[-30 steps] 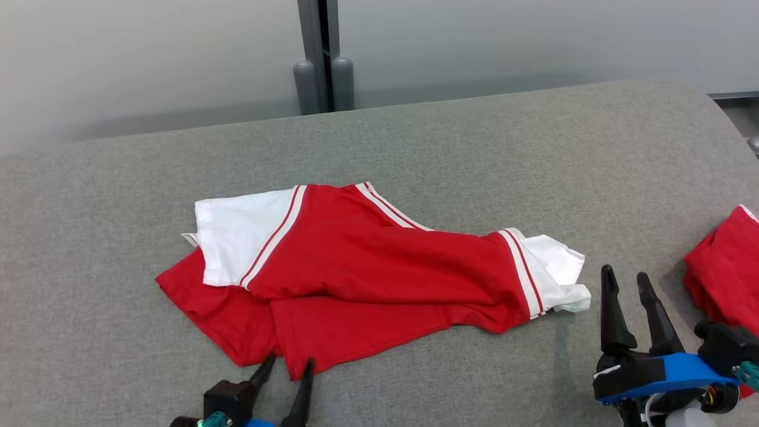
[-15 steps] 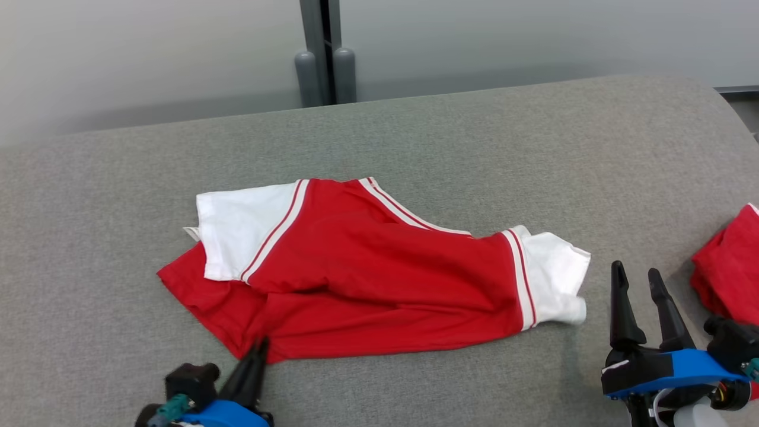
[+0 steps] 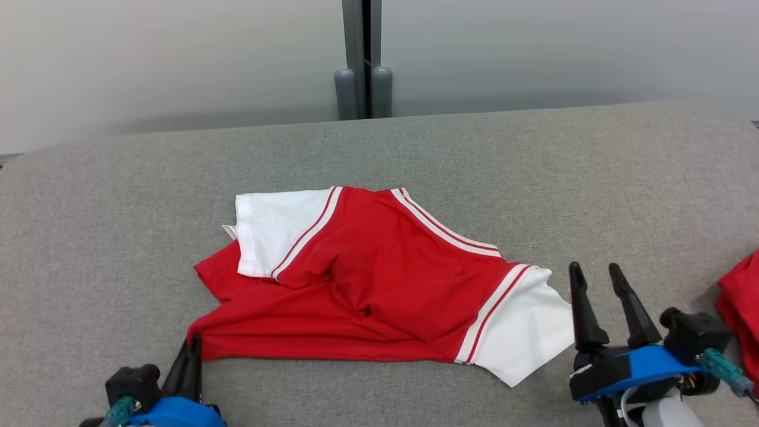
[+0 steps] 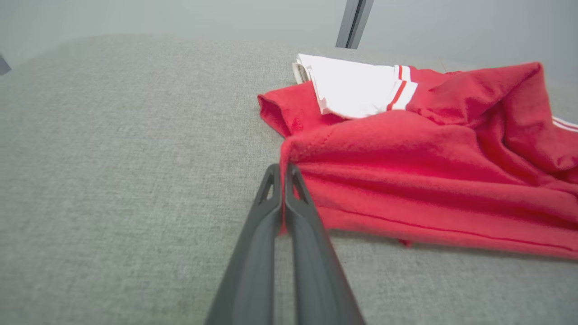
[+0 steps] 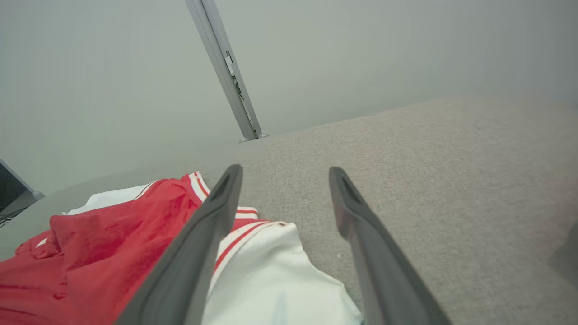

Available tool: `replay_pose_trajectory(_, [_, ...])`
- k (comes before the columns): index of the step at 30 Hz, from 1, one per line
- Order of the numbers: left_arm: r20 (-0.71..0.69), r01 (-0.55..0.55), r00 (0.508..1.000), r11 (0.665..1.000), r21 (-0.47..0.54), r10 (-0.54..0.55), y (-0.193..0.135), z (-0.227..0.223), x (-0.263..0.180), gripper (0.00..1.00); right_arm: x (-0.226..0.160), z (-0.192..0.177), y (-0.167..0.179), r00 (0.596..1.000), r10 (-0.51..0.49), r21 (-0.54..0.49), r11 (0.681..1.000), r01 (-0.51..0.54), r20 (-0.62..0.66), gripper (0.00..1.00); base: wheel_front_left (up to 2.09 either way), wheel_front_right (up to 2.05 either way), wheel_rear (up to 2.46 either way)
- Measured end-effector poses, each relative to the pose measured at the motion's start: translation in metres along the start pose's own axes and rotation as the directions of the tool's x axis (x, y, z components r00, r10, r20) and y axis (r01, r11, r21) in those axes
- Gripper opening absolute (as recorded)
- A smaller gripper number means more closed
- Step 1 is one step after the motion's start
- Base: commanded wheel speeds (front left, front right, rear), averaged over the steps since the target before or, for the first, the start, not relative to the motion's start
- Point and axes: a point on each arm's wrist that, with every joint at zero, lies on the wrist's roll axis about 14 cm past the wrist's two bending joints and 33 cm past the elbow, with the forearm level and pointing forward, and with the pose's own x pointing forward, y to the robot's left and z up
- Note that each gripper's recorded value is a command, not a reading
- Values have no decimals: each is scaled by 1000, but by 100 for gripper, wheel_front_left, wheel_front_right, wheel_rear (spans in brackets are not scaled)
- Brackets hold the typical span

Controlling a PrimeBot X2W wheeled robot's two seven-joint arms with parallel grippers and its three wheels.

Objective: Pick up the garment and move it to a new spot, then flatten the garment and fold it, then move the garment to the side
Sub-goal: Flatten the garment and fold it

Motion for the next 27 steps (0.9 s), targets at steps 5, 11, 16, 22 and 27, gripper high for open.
replay_pose_trajectory(5, [-28, -16, 999, 1000, 6, 16, 1, -11, -8, 100, 2, 8, 24, 997, 81, -71, 994, -80, 17, 100, 0, 0, 0])
replay_pose_trajectory(11, [18, -7, 1000, 997, 78, 5, -5, 2, -12, 100, -5, 6, 36, 992, 128, -148, 981, -126, 2, 100, 0, 0, 0])
replay_pose_trajectory(16, [21, -6, 1000, 996, 89, 4, -8, 0, -19, 100, -15, -1, 32, 992, 120, -174, 977, -122, -22, 100, 0, 0, 0])
replay_pose_trajectory(22, [-13, 9, 1000, 996, 86, -8, -13, -11, -20, 100, -23, -5, 25, 994, 99, -172, 980, -104, -35, 100, 0, 0, 0])
replay_pose_trajectory(27, [-41, 2, 999, 997, 82, 1, -7, -18, -16, 100, -22, -10, 21, 995, 85, -159, 983, -92, -48, 100, 0, 0, 0])
